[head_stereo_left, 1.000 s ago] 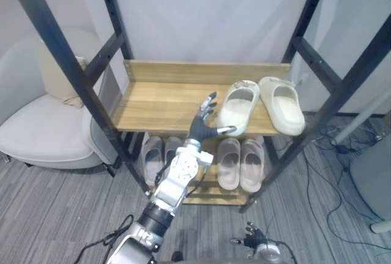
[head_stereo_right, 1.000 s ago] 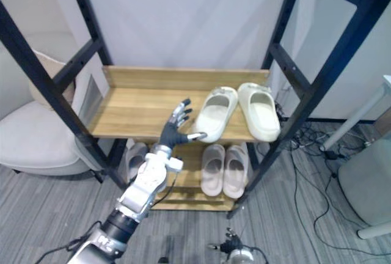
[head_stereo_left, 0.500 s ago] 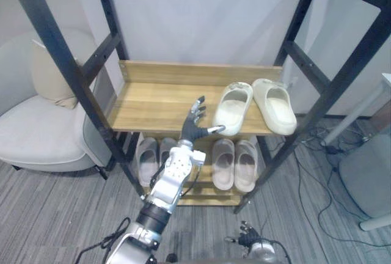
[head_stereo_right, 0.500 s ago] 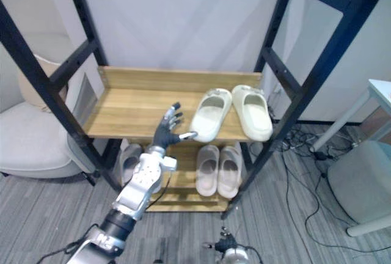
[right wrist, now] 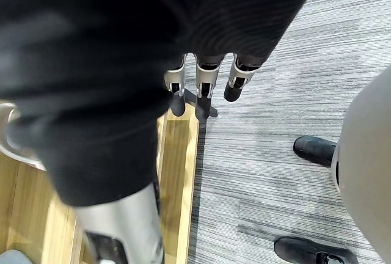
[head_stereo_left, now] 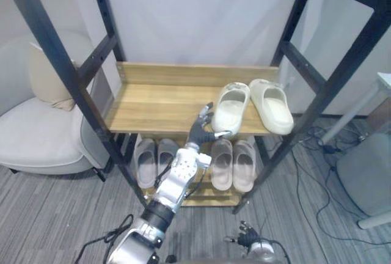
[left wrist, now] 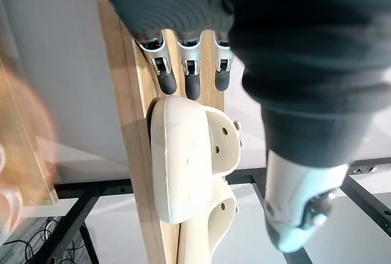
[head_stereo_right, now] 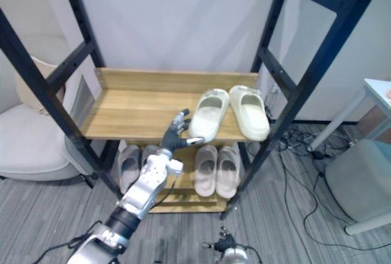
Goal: Organize the slippers on the shoe rack
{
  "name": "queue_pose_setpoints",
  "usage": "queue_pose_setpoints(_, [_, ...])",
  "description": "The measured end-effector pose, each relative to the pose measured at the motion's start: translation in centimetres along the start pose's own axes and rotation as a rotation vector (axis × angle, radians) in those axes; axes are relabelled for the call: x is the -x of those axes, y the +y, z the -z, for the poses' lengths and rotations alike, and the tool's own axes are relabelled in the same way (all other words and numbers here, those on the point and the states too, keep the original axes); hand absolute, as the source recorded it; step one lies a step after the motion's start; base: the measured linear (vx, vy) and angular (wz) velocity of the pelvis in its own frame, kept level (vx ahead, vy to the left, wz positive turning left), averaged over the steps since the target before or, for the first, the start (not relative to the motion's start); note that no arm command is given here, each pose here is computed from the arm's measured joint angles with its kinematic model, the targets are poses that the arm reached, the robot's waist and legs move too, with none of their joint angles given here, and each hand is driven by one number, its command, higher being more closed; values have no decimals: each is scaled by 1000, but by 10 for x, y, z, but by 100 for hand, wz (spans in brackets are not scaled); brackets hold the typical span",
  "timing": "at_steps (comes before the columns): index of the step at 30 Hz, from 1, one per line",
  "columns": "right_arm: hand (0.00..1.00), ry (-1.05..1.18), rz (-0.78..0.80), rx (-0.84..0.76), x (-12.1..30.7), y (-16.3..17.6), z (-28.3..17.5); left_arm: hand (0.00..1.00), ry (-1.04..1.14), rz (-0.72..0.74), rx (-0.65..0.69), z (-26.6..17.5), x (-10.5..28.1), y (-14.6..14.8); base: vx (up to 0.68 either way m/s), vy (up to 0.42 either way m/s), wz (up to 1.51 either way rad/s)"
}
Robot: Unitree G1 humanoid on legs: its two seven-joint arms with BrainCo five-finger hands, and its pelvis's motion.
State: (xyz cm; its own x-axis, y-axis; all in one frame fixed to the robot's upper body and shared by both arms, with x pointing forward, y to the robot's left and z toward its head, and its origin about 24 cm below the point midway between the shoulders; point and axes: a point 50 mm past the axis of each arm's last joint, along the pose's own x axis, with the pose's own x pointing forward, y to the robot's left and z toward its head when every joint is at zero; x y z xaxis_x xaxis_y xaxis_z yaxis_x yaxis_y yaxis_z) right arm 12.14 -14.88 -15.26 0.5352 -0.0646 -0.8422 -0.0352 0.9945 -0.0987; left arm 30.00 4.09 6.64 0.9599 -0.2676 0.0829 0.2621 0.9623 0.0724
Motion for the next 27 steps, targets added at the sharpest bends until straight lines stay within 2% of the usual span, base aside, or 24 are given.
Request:
queue_pose_setpoints(14, [0, -5, 16, -21, -2, -4, -4, 0, 19, 41, -23, -2, -20, -9, 8, 2, -9])
queue_pose_setpoints(27, [0, 8, 28, -30, -2, -6, -2, 0, 44, -25, -33, -2, -31, 5, 4, 0, -1])
